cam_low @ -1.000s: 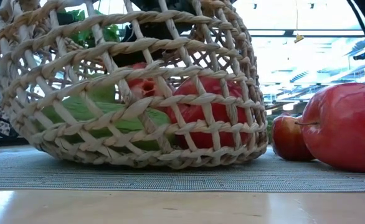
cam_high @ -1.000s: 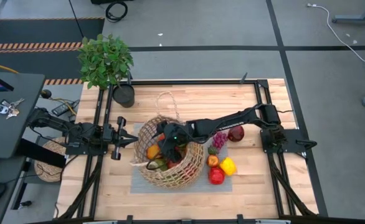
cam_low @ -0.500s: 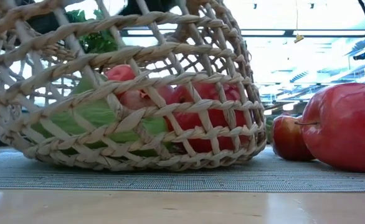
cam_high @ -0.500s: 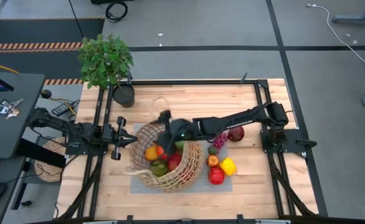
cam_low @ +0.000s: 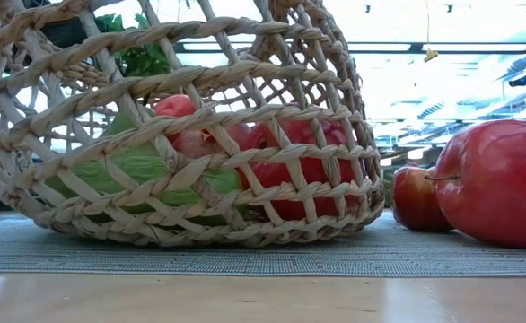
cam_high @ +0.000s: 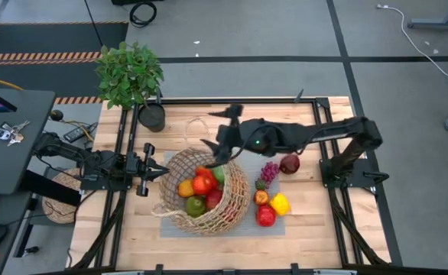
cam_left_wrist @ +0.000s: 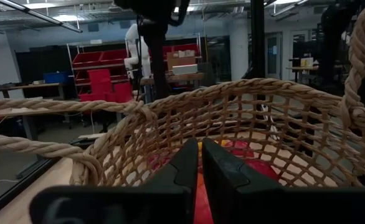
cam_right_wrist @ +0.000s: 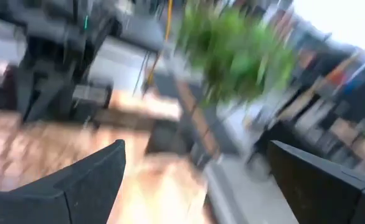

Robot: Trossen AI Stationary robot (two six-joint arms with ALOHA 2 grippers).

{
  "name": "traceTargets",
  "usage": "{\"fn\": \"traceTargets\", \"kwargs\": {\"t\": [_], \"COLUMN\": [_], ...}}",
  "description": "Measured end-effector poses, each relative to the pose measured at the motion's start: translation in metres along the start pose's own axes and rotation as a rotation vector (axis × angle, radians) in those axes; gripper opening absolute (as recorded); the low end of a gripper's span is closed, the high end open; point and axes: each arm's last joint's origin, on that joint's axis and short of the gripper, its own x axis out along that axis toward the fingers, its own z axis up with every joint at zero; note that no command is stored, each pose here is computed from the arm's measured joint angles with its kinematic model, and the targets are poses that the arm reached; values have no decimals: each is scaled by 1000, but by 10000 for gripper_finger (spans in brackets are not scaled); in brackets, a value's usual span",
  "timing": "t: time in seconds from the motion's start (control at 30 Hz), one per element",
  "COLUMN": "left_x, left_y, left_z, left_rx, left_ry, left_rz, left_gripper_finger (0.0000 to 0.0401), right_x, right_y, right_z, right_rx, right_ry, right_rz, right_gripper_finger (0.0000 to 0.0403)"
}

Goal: Build produce basket
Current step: Put the red apple into the brown basket

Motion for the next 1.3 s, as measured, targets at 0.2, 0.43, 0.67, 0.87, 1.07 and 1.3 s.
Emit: {"fn": "traceTargets", "kwargs": {"t": [0.2,0.43,0.67,0.87,1.07,1.3], "left_x": [0,0,0,0,0,0], "left_y": [0,0,0,0,0,0], "left_z": [0,0,0,0,0,0], "left_rx": [0,0,0,0,0,0], "left_ry": [0,1,0,0,0,1], "left_rz": [0,0,0,0,0,0], "left_gripper_finger": [36,29,33,34,28,36], "right_x": [-23,-54,-82,-101,-105,-99], "right_y": [-19,-25,-29,-36,-33,-15], "right_z": [-33,-84,-115,-121,-145,-175], "right_rx": [111,216,339,399,420,465], "right_ry": [234,180,174,137,174,278], "right_rz": [7,-70,-74,-14,59,258], "right_gripper_finger": [378,358,349,349,349,349]}}
